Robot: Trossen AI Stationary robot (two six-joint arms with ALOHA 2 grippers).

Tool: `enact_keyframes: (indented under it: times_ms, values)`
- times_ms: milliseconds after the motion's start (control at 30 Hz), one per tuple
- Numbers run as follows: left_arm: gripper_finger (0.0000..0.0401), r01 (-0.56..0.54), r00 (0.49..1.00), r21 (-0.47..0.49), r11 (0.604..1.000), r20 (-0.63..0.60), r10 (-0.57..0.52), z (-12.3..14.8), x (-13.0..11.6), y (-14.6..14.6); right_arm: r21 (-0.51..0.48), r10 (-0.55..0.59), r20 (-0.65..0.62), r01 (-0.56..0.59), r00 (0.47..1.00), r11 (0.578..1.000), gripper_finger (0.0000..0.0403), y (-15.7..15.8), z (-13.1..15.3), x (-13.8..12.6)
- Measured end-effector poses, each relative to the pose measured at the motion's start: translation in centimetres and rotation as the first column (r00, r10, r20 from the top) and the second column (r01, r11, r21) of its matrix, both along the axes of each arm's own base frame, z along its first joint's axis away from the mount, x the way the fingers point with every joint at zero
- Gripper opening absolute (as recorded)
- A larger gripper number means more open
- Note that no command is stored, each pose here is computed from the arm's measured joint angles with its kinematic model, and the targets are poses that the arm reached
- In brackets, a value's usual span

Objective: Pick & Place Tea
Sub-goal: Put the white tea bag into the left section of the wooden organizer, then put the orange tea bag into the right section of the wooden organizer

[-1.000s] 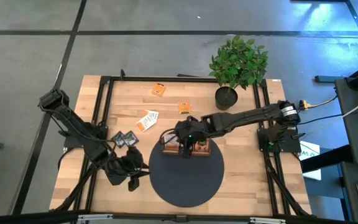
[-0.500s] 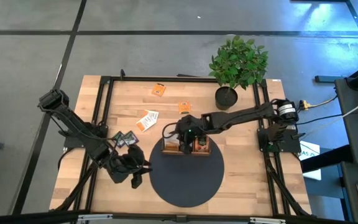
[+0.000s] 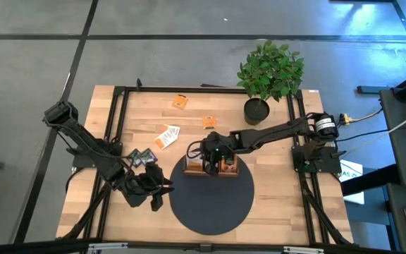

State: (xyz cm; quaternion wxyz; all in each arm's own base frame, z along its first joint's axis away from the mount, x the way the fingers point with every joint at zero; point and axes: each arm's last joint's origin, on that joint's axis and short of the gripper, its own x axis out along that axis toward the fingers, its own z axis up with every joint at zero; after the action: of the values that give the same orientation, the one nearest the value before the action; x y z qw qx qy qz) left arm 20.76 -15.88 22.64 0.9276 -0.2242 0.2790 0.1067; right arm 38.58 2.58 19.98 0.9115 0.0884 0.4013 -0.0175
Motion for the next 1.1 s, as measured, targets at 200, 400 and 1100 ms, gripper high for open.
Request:
enact_keyframes:
  times_ms: [200, 400, 1100]
  values:
    - [0.0116, -0.01, 1.0, -0.001, 1.0, 0.0, 0.01, 0.0, 0.2, 0.2, -0.05, 0.054, 0.001, -0.054, 0.999, 0.997, 0.0024, 0.0, 0.0, 0.0]
    - [0.0118, -0.01, 1.0, -0.006, 1.0, 0.002, 0.01, 0.0, 0.2, 0.2, -0.051, 0.052, 0.001, -0.052, 0.999, 0.997, 0.0065, 0.0, 0.0, 0.0]
    - [0.0116, -0.43, 0.758, -0.057, 0.901, -0.565, 0.326, -3.2, -4.0, 2.9, 0.111, 0.014, 0.091, -0.024, 0.996, 0.994, 0.01, 1.6, 3.2, 0.4]
